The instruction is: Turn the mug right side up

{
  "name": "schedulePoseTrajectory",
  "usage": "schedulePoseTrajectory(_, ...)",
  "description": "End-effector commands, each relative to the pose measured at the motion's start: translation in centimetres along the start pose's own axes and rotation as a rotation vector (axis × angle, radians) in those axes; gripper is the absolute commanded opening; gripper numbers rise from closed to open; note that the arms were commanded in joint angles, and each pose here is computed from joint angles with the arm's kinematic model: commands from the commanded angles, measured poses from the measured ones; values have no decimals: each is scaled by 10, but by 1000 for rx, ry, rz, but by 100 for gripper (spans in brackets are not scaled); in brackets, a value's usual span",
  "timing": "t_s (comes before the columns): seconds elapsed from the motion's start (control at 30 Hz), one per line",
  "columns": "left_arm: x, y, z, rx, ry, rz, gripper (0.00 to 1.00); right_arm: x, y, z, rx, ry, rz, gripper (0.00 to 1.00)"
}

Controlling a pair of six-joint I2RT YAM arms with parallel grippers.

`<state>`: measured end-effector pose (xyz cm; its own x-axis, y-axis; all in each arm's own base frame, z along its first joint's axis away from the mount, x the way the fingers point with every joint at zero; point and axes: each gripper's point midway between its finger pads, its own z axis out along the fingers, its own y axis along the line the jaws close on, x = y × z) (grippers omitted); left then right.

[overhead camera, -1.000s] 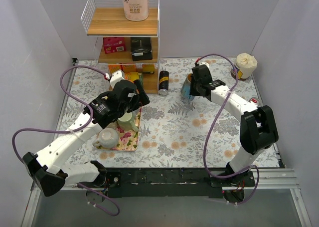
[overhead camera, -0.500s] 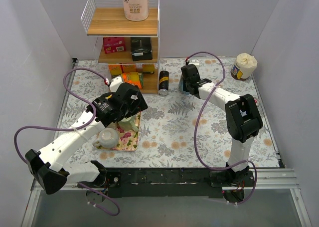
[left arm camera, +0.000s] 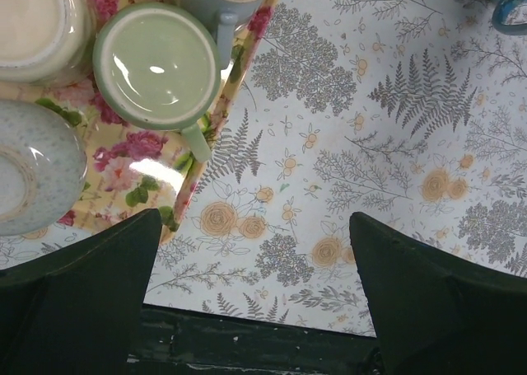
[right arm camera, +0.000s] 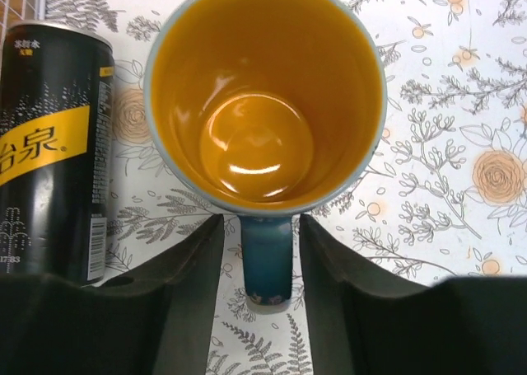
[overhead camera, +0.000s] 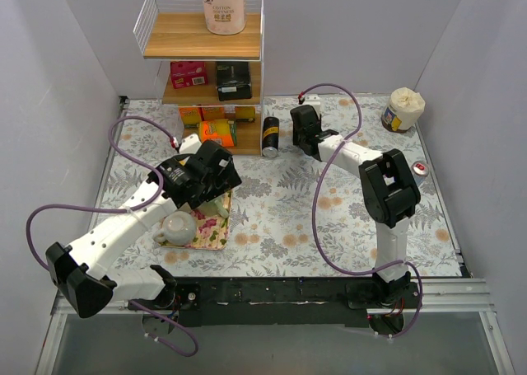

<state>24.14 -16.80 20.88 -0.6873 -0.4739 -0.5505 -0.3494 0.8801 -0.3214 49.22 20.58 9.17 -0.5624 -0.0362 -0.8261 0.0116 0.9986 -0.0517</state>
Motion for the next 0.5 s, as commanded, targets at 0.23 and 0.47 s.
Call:
schedulePoseTrajectory(0.23, 19, 24, 16, -107, 41, -30, 98, -43, 4, -39, -50, -41, 143, 67)
schedulePoseTrajectory(0.47, 25, 37, 32, -183, 18, -72, 98, -45, 4, -83, -119, 82, 204, 89)
